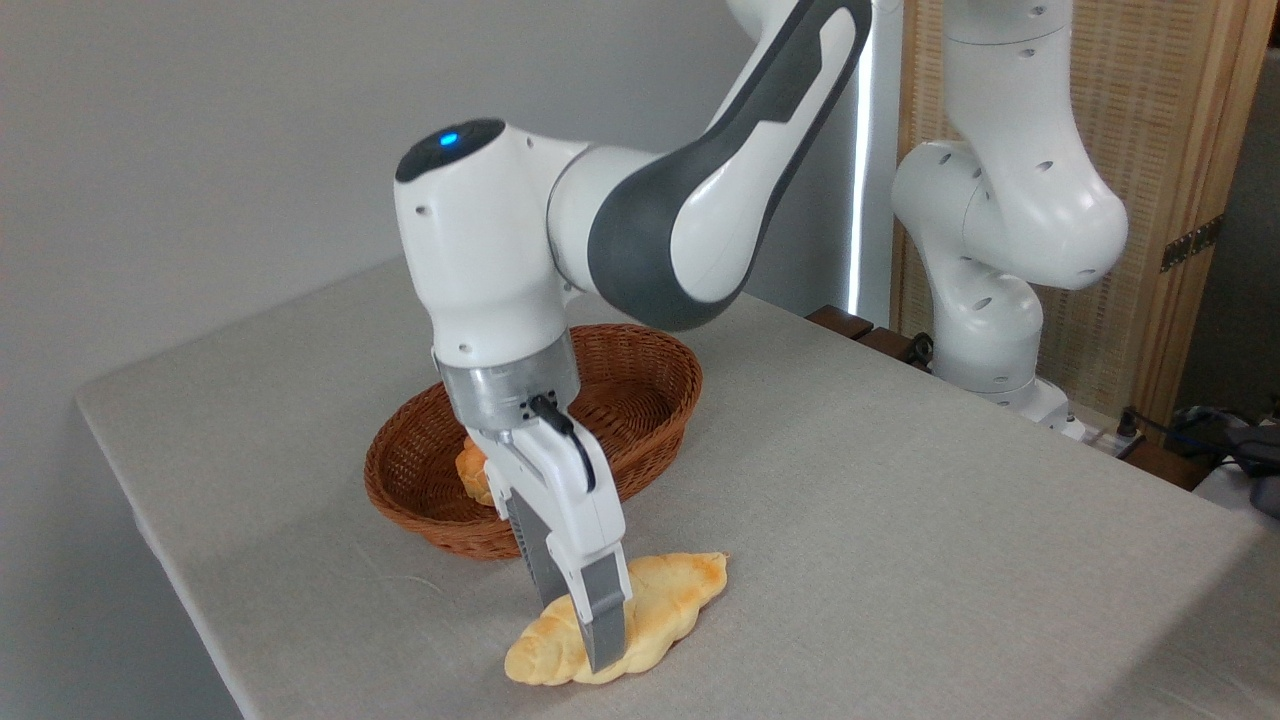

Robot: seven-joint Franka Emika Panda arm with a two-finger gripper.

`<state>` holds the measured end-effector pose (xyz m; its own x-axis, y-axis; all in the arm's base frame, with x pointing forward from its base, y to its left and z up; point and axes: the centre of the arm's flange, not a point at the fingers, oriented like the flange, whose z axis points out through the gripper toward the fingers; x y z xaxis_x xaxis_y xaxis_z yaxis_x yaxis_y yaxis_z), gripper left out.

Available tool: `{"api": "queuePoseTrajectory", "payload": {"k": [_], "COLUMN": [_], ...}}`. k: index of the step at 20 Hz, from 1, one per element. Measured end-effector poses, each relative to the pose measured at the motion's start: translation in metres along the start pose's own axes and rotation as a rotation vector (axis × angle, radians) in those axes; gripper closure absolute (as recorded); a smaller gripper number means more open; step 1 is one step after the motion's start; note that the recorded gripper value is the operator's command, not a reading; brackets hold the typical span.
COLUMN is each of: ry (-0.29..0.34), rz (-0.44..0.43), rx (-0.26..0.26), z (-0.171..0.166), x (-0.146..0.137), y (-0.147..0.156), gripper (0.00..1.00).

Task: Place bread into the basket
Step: 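Move the gripper to the braided leaf-shaped bread and lower onto it, then close the gripper on the middle of the braided bread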

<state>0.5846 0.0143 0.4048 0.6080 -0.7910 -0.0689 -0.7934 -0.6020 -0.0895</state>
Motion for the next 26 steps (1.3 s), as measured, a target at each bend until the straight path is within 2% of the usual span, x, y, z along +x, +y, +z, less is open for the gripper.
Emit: {"api": "queuePoseTrajectory", "payload": {"k": [3, 13, 19, 26], "ry": [-0.002, 0.004, 0.02, 0.013], "rz": [-0.006, -0.015, -0.092, -0.146], "rx": [0.003, 0.011, 0.032, 0.018], "z": [0.01, 0.005, -0.011, -0.003], "x": [-0.001, -0.005, -0.022, -0.033], "y": [-0.005, -0.009, -0.019, -0.024], "gripper": [0.0, 0.0, 0.0, 0.0]}}
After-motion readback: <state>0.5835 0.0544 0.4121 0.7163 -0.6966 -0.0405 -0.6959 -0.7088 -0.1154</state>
